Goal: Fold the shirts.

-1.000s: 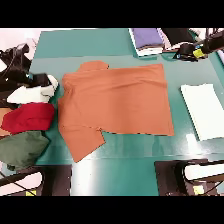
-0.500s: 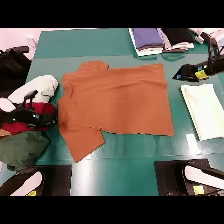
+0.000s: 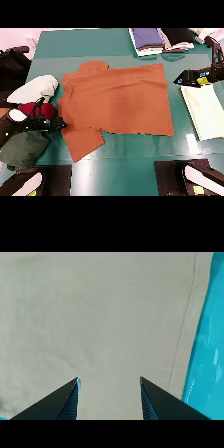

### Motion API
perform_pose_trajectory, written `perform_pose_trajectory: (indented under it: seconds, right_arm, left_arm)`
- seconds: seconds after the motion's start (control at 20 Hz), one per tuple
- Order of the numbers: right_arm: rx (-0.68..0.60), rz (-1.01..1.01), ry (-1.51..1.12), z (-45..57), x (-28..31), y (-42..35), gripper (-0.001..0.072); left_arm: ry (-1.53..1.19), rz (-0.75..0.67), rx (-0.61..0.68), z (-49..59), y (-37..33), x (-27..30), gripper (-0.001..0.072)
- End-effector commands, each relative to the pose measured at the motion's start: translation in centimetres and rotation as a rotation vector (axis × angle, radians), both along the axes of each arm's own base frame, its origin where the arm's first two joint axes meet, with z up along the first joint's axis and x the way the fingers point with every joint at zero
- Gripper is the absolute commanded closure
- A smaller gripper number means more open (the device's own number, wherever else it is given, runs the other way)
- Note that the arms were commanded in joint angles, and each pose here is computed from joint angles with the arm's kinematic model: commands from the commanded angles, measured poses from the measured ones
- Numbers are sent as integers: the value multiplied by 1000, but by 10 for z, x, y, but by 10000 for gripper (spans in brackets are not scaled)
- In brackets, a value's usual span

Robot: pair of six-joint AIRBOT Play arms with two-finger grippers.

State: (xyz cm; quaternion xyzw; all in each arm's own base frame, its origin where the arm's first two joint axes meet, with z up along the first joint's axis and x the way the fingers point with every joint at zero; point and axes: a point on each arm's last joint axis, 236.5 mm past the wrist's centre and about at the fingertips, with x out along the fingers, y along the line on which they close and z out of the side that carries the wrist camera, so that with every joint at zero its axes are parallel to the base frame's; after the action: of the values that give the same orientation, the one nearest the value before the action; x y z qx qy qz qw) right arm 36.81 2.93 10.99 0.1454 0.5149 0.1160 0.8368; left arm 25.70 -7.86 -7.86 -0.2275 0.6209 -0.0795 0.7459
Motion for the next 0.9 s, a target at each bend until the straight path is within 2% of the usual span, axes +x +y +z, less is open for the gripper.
perform_pose_trajectory:
  seconds: [0.0,0.15,0.3,0.35,0.4,0.5,0.6,0.7,0.8,0.85]
  right_arm:
    - [-8,4,38,-3,-12,-5,279]
    - [11,-30,152,-24,-43,-27,279]
    - [1,-168,350,-86,-101,-68,266]
    - [12,-216,436,-110,-128,-77,182]
    - [47,-257,506,-132,-150,-79,137]
    - [126,-301,609,-168,-181,-70,139]
    - [198,-294,665,-192,-194,-51,202]
    - [259,-291,658,-205,-185,-31,203]
    - [267,-253,643,-211,-173,-15,213]
    - [261,-224,632,-211,-166,-8,251]
  left_arm:
    - [-39,-32,-17,9,-16,8,683]
    - [-104,-64,-5,39,-15,25,680]
    - [-168,-88,-2,65,-16,40,681]
    - [-183,-93,1,69,-16,43,680]
    - [-190,-91,2,71,-16,45,680]
    - [-196,-88,4,71,-15,47,681]
    - [-193,-89,3,71,-16,46,680]
    - [-188,-93,1,71,-16,44,681]
    - [-188,-92,1,71,-16,45,680]
    - [-188,-93,1,71,-16,44,681]
